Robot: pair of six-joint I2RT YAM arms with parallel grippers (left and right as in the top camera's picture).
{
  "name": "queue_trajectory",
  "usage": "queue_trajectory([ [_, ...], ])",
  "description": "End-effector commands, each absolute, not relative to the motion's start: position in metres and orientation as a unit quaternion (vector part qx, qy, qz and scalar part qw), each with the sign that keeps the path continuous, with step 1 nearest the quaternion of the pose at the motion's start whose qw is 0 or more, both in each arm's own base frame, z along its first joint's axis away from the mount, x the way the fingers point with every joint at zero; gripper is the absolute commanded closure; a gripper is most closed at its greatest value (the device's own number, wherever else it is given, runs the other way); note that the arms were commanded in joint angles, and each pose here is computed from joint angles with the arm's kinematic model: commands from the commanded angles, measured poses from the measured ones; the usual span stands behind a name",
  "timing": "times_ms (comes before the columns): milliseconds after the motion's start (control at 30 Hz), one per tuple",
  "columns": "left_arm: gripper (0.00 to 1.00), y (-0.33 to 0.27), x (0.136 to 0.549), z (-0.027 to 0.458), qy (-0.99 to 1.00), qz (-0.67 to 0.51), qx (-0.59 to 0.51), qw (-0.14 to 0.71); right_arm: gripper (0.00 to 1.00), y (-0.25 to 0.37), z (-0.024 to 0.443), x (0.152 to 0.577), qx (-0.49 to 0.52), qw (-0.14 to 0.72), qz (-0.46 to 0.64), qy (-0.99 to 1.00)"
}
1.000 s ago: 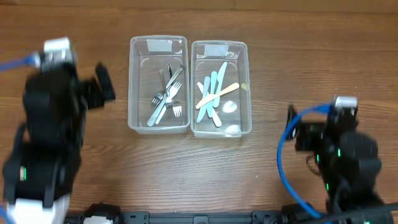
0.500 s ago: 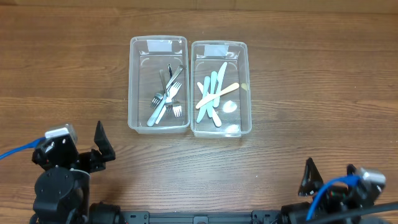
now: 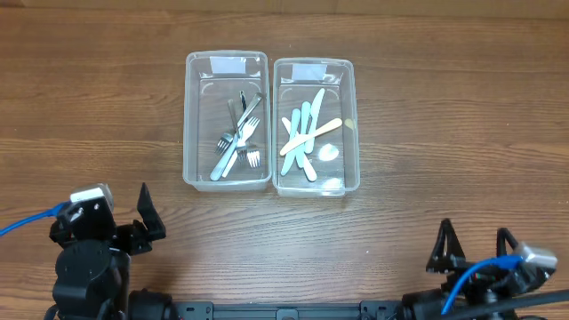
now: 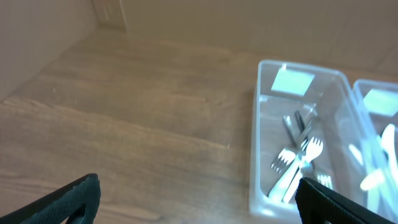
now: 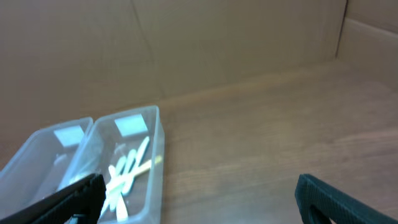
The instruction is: Pack container
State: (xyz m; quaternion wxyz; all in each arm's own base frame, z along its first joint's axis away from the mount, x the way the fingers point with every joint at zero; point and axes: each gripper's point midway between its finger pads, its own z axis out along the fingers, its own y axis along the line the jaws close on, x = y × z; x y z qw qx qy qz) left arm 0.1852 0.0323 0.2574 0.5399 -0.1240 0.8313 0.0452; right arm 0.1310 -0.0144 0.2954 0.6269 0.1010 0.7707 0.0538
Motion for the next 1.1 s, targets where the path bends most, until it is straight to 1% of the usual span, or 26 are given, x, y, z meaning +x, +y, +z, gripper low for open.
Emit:
queue_trajectory([
  [0, 0.00, 0.034, 0.180, 0.244, 0.843, 0.049, -0.130, 0.519, 0.00, -0.015, 0.299, 0.137, 0.108, 0.639, 0.057, 0.759],
  [267, 0.00, 0.035, 0.167, 0.223, 0.869, 0.061, -0.124, 0.476, 0.00, -0.015, 0.298, 0.136, 0.108, 0.637, 0.056, 0.761],
  [567, 0.00, 0.036, 0.160, 0.214, 0.880, 0.066, -0.122, 0.455, 0.00, -0.017, 0.263, 0.127, 0.103, 0.580, 0.036, 0.807],
  [700, 0.00, 0.036, 0.160, 0.214, 0.880, 0.067, -0.122, 0.454, 0.00, -0.023, 0.269, 0.129, 0.114, 0.593, 0.026, 0.797],
  [767, 0.00, 0.036, 0.160, 0.214, 0.880, 0.067, -0.121, 0.454, 0.00, -0.024, 0.283, 0.133, 0.120, 0.616, 0.028, 0.778],
  [867, 0.00, 0.036, 0.160, 0.214, 0.880, 0.067, -0.121, 0.454, 0.00, -0.022, 0.279, 0.143, 0.114, 0.621, 0.025, 0.775],
  [1000, 0.00, 0.036, 0.160, 0.214, 0.880, 0.067, -0.122, 0.454, 0.00, -0.013, 0.263, 0.180, 0.112, 0.641, 0.037, 0.758],
  [1067, 0.00, 0.036, 0.160, 0.214, 0.880, 0.067, -0.121, 0.454, 0.00, -0.009, 0.260, 0.197, 0.113, 0.665, 0.049, 0.736],
])
